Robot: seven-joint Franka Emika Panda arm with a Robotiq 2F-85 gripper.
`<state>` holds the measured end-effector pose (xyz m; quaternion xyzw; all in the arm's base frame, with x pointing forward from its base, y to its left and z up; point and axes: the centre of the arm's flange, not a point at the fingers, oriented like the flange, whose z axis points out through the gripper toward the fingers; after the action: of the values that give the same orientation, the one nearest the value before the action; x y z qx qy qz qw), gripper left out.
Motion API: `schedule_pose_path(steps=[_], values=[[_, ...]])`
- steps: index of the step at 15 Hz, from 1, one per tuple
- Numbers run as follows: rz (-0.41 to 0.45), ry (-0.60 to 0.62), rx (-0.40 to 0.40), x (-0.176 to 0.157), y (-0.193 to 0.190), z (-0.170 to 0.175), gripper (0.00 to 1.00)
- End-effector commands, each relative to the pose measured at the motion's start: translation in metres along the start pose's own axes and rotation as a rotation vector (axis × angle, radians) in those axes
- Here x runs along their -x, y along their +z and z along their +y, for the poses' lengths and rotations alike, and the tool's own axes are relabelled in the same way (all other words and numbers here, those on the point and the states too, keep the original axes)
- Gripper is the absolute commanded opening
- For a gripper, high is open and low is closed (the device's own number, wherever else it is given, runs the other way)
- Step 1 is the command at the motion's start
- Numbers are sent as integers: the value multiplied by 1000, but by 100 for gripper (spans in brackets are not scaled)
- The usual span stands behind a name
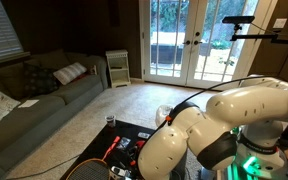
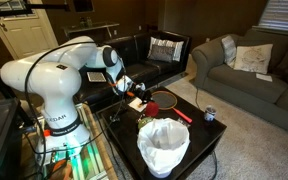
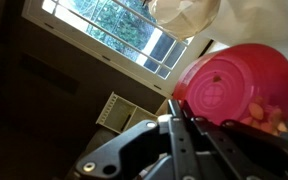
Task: Pour the contents from the red bowl onto the yellow plate.
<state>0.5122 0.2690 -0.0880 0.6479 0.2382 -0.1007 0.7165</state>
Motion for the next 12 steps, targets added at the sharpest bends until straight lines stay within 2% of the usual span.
schedule_pose_path(steps=[1,7,12], values=[[-18,-49,55,-17,-10,-1,1],[-26,-84,89,-14,-11,1,1],[-21,-65,62,-1,0,11,1]])
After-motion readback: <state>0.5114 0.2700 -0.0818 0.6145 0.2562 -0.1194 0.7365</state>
